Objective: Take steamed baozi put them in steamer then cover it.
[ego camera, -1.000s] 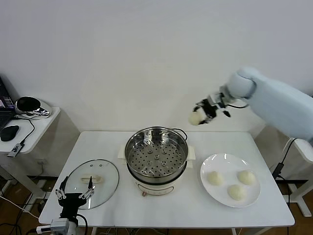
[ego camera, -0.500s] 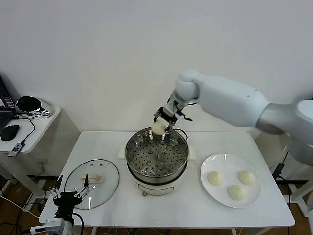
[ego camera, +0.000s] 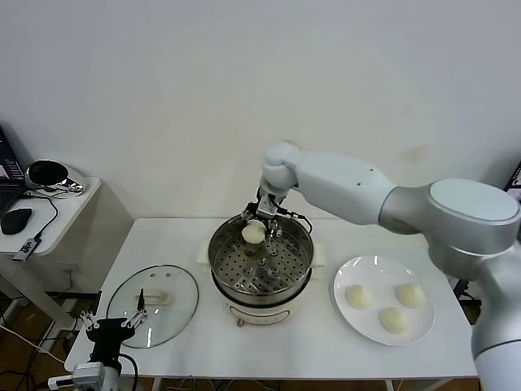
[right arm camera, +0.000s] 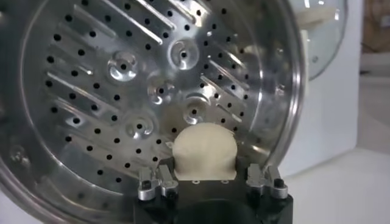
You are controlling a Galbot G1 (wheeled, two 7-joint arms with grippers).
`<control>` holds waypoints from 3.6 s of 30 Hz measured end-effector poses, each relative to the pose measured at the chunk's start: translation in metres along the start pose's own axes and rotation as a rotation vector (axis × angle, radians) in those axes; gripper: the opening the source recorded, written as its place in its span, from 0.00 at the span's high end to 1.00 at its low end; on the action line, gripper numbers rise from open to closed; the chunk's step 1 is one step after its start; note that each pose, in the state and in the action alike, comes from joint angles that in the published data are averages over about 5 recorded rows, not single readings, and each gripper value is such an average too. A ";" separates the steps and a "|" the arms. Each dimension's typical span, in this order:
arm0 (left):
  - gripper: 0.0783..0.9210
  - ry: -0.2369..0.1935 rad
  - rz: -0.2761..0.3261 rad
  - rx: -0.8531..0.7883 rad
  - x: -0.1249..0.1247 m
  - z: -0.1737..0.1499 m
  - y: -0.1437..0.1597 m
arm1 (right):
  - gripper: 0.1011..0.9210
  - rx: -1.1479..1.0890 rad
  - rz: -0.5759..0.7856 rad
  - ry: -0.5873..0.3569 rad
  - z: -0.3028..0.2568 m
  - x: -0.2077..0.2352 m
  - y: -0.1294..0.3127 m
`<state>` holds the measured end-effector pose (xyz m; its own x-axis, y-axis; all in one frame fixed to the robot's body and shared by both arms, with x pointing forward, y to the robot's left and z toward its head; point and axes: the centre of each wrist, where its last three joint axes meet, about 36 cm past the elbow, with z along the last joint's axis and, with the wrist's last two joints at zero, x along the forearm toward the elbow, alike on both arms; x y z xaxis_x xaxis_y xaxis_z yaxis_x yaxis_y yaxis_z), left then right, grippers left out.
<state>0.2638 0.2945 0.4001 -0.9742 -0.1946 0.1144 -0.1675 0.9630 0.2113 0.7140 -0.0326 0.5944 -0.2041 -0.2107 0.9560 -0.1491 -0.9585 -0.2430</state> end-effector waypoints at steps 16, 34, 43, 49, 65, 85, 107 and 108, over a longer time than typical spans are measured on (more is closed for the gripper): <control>0.12 -0.010 -0.002 0.006 0.000 -0.004 0.001 | 0.12 -0.054 -0.001 0.015 0.005 0.024 0.006; 0.12 -0.032 0.015 0.006 0.000 -0.013 0.002 | 0.12 -0.862 -0.016 0.122 -0.039 0.136 0.170; 0.12 -0.042 0.013 -0.005 -0.002 -0.015 0.006 | 0.12 -1.105 -0.078 0.135 -0.072 0.123 0.261; 0.12 -0.042 0.008 -0.004 -0.002 -0.016 0.007 | 0.12 -1.170 -0.111 0.116 -0.087 0.094 0.294; 0.12 -0.023 -0.009 -0.007 0.000 -0.010 0.011 | 0.12 -1.293 -0.158 0.097 -0.095 0.012 0.336; 0.12 -0.026 -0.017 -0.006 0.000 -0.010 0.012 | 0.19 -1.310 -0.128 0.071 -0.092 -0.042 0.332; 0.12 -0.034 -0.014 -0.005 0.000 -0.013 0.012 | 0.49 -1.300 -0.113 0.068 -0.081 -0.023 0.331; 0.12 -0.035 -0.013 -0.006 0.000 -0.013 0.012 | 0.49 -1.301 -0.109 0.070 -0.079 -0.016 0.332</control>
<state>0.2638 0.3033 0.4152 -0.9767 -0.2000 0.0780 -0.1790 0.9594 0.2179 0.5915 -0.3318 0.4851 -0.1754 -0.0960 0.9798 -0.9803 -0.0746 -0.1829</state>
